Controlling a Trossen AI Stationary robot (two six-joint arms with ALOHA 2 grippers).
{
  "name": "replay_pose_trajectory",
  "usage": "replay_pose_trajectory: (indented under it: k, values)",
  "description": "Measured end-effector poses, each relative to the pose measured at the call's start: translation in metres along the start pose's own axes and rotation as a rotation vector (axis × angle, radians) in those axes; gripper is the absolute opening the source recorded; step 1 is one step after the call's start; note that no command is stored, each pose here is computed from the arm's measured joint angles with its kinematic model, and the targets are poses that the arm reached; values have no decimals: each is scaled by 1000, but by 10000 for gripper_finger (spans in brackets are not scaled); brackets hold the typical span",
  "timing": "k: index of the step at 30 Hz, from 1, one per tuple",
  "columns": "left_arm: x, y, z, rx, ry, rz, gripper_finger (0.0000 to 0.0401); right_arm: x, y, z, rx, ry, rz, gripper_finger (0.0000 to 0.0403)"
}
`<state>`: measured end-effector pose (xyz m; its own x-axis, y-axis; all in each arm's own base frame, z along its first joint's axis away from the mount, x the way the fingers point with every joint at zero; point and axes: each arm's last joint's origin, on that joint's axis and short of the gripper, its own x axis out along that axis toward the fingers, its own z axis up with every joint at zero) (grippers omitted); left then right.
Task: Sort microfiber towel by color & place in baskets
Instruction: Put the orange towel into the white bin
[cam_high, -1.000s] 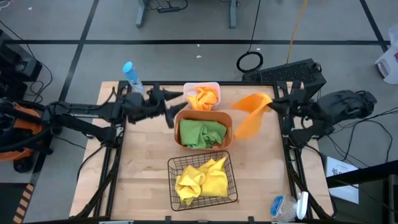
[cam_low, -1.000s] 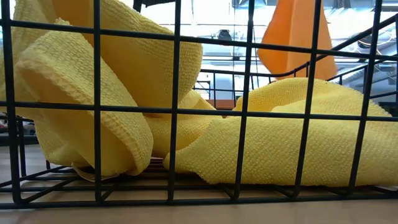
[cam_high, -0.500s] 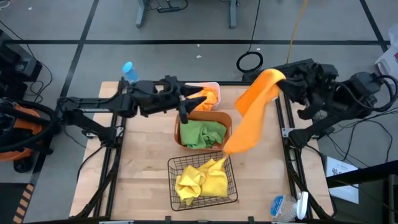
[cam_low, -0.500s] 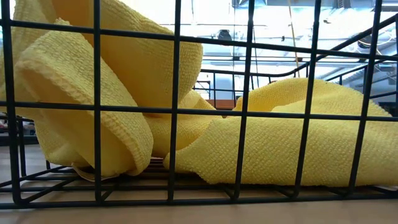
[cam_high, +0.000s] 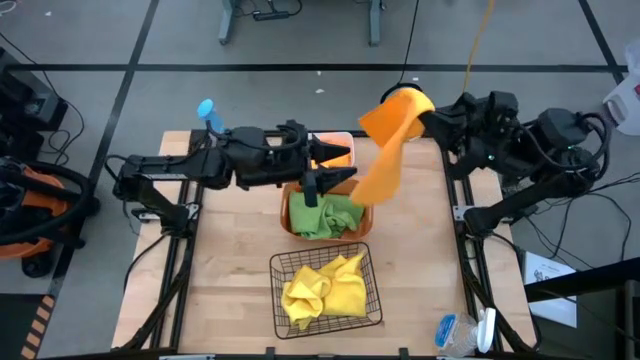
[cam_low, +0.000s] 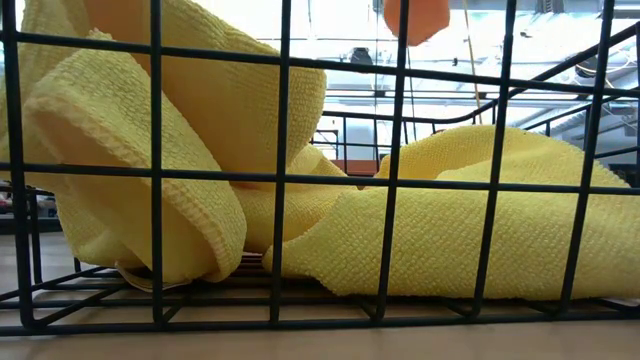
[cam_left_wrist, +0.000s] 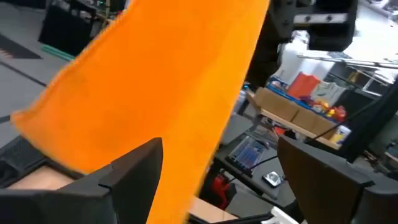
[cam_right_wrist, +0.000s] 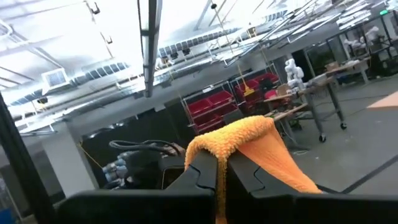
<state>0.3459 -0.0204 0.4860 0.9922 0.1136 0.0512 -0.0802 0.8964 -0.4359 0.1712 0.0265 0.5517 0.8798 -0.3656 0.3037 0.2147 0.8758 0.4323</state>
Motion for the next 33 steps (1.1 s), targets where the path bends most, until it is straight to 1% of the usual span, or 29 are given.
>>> replay_pose_trajectory:
  k: [5, 10, 12, 15, 17, 19, 22, 25, 28, 29, 30, 33]
  values:
    - [16, 4, -16, -40, 4, 92, 324, -1, -5, 8, 3, -14, 65, 0]
    - [34, 8, -30, -67, -30, 123, 324, -2, -8, 11, 17, -3, 117, 0]
    - [44, 10, -36, -67, -47, 108, 324, -1, -10, 10, 8, 5, 123, 0]
    - [59, 12, -43, -40, -63, 6, 322, 1, -15, 9, -16, 19, 104, 0]
    - [66, 15, -45, -36, -75, -38, 312, 4, -19, 8, -41, 33, 75, 0]
    - [72, 22, -47, -34, -68, -59, 286, 6, -24, 7, -61, 40, 45, 0]
    - [81, 35, -53, -26, -37, -61, 222, 12, -30, 6, -85, 36, 8, 0]
    - [86, 48, -51, -23, -39, -78, 137, 20, -35, 3, -119, 45, 17, 0]
    - [87, 62, -43, -20, -62, -53, 43, 30, -40, -2, -137, 72, 36, 0]
    - [87, 67, -40, -19, -67, -41, 23, 34, -42, -5, -143, 82, 33, 0]
    - [88, 73, -38, -18, -72, -28, 14, 38, -43, -8, -148, 91, 32, 0]
    - [87, 88, -30, -14, -87, 8, 16, 48, -49, -14, -162, 107, 7, 0]
